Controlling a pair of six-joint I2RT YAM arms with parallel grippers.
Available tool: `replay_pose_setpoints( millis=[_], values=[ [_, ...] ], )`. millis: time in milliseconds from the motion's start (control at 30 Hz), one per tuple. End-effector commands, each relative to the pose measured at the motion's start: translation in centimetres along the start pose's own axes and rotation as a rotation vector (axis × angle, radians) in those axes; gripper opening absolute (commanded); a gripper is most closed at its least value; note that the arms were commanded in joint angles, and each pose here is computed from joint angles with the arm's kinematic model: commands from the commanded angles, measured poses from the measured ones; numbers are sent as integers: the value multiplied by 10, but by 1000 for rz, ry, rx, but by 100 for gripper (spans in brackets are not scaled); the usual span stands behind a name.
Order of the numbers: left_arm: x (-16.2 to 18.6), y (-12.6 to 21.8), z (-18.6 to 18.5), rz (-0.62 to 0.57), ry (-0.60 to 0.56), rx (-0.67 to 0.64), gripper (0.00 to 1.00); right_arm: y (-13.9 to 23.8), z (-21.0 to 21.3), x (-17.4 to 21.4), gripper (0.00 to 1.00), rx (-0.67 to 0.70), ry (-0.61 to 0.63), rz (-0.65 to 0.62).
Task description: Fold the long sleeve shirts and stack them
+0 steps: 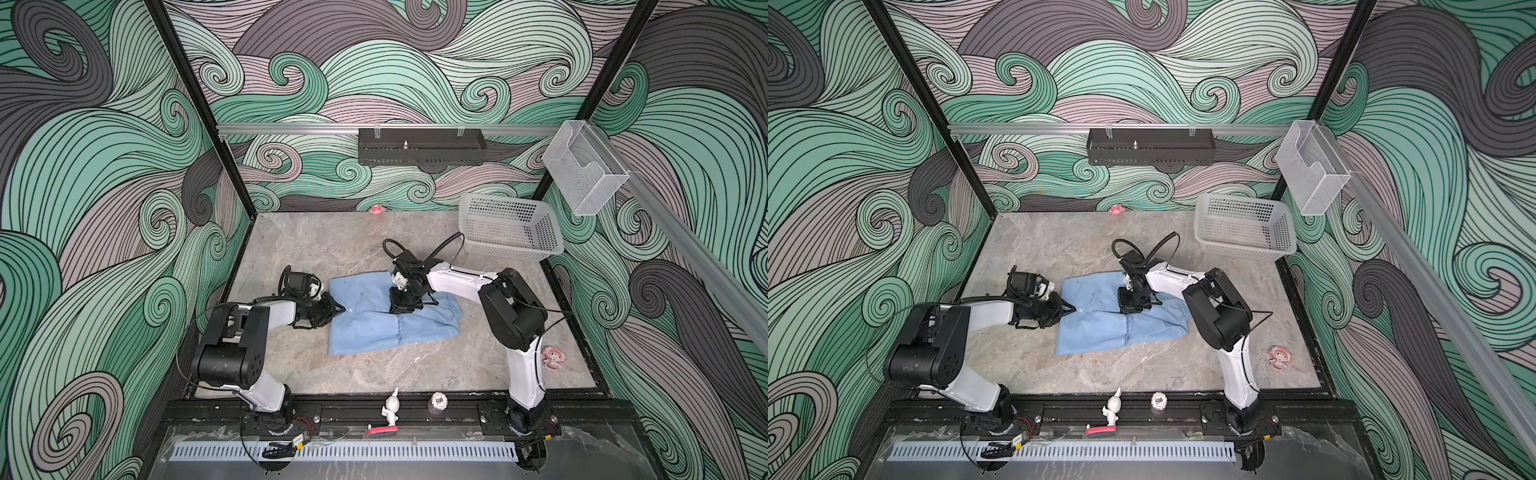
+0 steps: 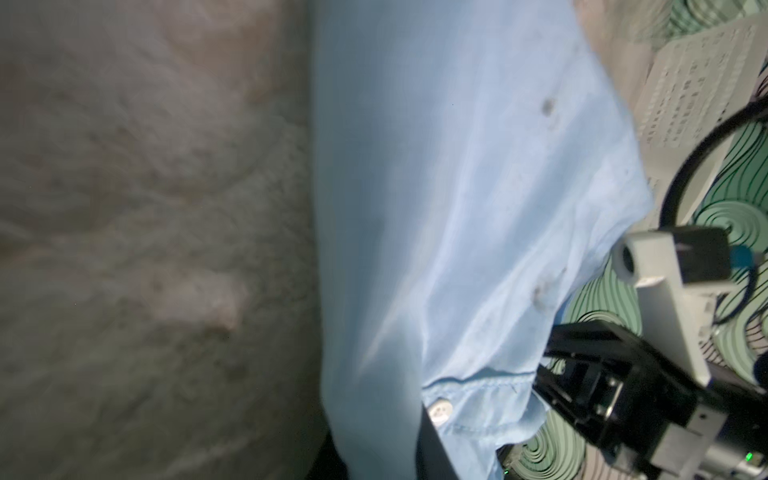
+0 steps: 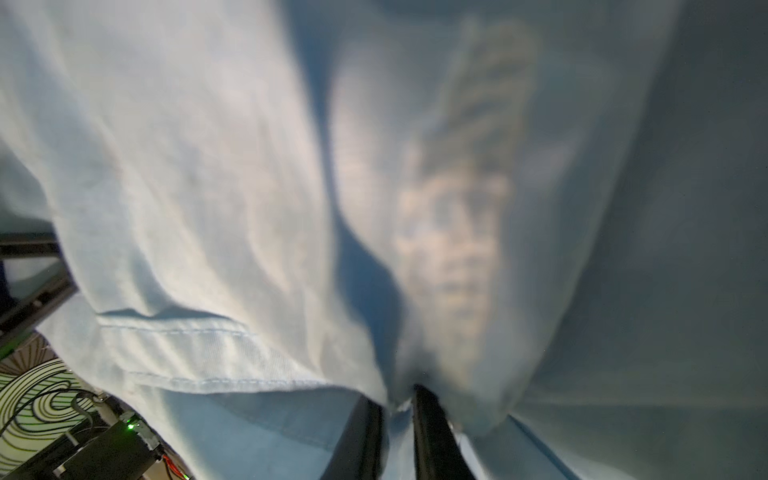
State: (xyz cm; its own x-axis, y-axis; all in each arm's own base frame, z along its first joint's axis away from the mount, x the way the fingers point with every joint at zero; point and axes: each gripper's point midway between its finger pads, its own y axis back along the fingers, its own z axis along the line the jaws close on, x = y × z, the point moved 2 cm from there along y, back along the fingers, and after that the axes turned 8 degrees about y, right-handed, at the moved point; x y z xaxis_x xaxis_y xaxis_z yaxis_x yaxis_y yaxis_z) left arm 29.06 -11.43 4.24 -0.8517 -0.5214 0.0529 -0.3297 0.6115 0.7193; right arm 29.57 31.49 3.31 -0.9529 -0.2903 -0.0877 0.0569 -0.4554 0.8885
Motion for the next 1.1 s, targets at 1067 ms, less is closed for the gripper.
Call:
replay_pose_setpoints(
  millis=[1067],
  values=[
    [22,-56,-107,57,83,206,0,-20,33,-16,15,-266,-276,-195]
  ],
)
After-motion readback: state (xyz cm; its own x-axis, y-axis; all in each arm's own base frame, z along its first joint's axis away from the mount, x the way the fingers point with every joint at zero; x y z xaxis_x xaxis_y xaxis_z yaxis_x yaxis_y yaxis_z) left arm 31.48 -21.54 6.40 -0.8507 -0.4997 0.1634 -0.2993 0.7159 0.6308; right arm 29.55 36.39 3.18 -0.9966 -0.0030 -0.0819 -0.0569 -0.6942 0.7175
